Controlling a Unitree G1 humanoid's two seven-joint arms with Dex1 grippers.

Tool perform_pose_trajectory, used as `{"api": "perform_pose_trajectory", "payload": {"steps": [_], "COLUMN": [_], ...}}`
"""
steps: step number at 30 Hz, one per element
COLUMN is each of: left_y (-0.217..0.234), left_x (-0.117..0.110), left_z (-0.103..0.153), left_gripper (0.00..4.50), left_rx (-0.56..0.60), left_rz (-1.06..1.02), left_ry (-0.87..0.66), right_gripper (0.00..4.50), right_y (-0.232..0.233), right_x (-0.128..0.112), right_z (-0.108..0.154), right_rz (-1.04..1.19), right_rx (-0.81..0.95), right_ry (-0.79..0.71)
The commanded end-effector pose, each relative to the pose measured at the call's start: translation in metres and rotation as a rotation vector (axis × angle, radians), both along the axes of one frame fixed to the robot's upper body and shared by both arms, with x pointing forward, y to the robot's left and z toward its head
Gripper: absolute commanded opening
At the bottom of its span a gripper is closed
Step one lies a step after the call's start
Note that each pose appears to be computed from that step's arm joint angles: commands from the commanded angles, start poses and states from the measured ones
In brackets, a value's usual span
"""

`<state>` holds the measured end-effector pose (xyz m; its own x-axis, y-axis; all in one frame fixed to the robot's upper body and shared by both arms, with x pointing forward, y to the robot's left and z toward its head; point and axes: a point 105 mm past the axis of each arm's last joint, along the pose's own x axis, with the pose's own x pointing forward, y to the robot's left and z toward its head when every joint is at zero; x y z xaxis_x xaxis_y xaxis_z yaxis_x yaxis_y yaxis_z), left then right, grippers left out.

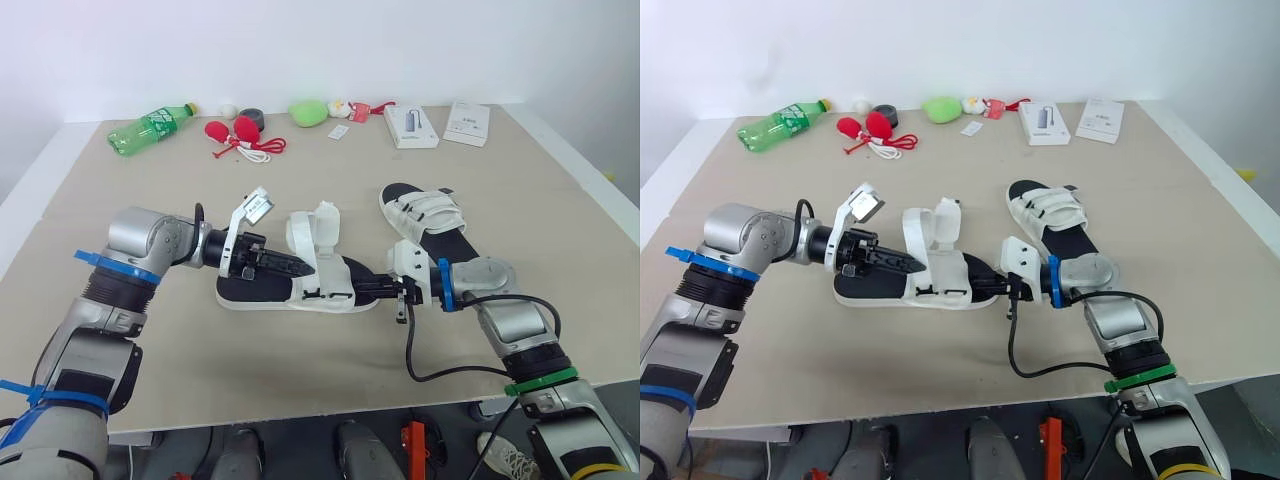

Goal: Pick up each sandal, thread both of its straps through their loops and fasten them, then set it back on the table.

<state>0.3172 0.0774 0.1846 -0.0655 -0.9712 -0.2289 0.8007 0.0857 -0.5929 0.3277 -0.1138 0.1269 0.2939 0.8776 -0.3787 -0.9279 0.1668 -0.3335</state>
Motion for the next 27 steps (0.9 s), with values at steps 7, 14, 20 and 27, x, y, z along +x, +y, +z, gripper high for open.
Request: {"api": "perform_pose_trajectory", "payload": {"steps": [7,14,20,27], "left_y": [0.000,-0.002,-0.007,-0.012], "left_x": [0.004,0.006,0.001,-0.004], "left_z": [0.004,-0.007,-0.012,-0.012], "left_gripper": [0.11,0.11,0.11,0.11], "left_rx": [0.030,0.066,0.080,0.084], "left_rz": [-0.011,-0.019,-0.058,-0.100], "left_ry": [-0.061,-0.106,-0.122,-0.123], "right_gripper": [0.00,0.00,0.00,0.00], "right_y": [-0.002,-0.002,-0.004,-0.005], "right_x": [-0.003,-0.002,-0.003,-0.004], "right_z": [0.004,0.004,0.002,0.001], "right_rz": [0.007,0.011,0.018,0.019], "right_rx": [-0.015,-0.019,-0.035,-0.042], "right_ry": [-0.036,-0.040,-0.041,-0.041]}}
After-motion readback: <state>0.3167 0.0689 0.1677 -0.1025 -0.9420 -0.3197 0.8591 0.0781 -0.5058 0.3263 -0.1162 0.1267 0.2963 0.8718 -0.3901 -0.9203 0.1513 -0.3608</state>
